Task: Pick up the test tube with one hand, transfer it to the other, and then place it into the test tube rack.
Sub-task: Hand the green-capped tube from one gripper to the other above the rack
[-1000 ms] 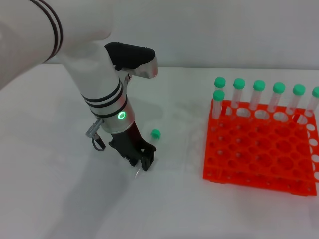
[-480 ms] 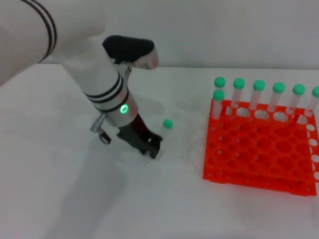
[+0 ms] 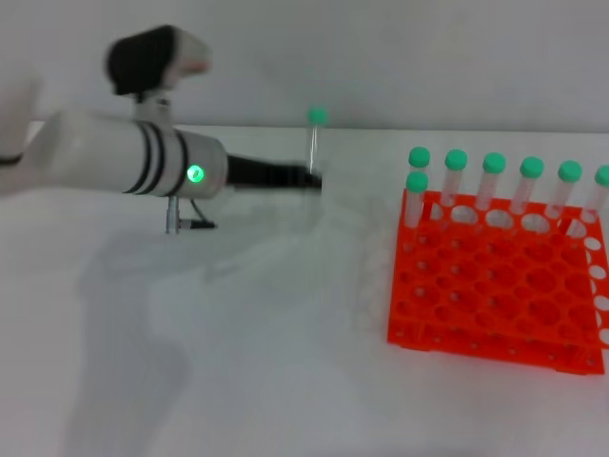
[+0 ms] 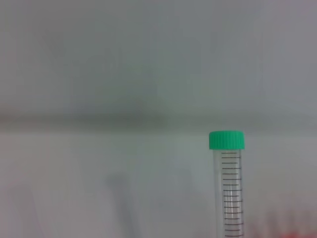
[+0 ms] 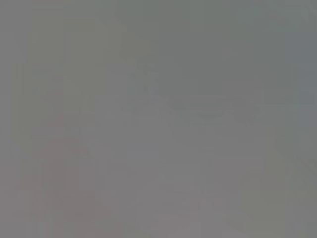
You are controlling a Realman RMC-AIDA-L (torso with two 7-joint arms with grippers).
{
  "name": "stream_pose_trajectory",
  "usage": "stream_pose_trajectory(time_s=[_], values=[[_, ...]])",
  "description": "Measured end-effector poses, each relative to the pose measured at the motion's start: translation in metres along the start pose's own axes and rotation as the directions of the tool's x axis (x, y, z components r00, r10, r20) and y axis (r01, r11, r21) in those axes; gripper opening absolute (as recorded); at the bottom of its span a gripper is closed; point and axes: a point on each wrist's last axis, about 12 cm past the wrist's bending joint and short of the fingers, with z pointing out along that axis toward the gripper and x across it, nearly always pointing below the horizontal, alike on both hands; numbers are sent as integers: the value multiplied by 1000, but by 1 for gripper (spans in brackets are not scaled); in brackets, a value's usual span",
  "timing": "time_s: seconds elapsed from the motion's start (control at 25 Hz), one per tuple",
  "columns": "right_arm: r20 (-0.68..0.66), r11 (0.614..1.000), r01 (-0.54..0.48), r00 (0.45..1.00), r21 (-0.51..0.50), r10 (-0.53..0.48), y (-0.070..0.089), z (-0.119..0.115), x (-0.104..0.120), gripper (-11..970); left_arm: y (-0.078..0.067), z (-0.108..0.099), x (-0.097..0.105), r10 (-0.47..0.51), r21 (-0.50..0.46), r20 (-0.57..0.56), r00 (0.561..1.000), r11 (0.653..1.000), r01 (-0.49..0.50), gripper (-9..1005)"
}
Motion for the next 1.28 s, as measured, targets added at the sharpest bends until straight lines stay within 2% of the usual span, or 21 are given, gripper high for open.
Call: stream_pose_trajectory(time_s=[0.12, 0.24, 0.28, 0.32, 0.44, 0.56, 0.76, 0.92, 1.0, 1.12, 1.28], values=[[-5, 999, -14, 1000, 29, 14, -2, 0, 1, 818, 18, -14, 14, -43, 73, 212, 976, 997, 28, 215], [-3, 998, -37, 999, 41, 37, -3, 0, 1, 818, 25, -27, 36, -52, 147, 428, 902, 989, -13, 218], [-2, 998, -47, 999, 42, 47, -3, 0, 1, 817, 24, -28, 40, -52, 161, 469, 882, 987, -28, 220], [0, 997, -68, 998, 42, 68, -3, 0, 1, 817, 23, -32, 49, -46, 174, 538, 842, 983, -57, 221], [4, 991, -130, 992, 37, 130, -6, 1, -1, 816, 13, -38, 69, 43, 148, 672, 739, 970, -191, 224], [9, 983, -184, 983, 18, 184, -12, 1, -5, 815, -11, -32, 87, 127, 147, 717, 685, 933, -328, 228], [7, 971, -229, 973, -76, 230, -27, 0, -20, 813, -52, -13, 101, 209, 202, 713, 670, 854, -480, 233], [-15, 948, -261, 965, -184, 263, -42, 1, -39, 813, -74, 1, 102, 253, 256, 668, 700, 805, -535, 238], [-39, 927, -262, 965, -270, 261, -48, 4, -53, 813, -83, 9, 102, 281, 277, 636, 719, 786, -553, 240], [-101, 867, -248, 969, -433, 227, -52, 15, -78, 812, -93, 19, 105, 324, 294, 588, 741, 767, -570, 244], [-174, 752, -236, 971, -615, 162, -40, 29, -98, 812, -105, 29, 112, 378, 309, 546, 748, 739, -599, 249]])
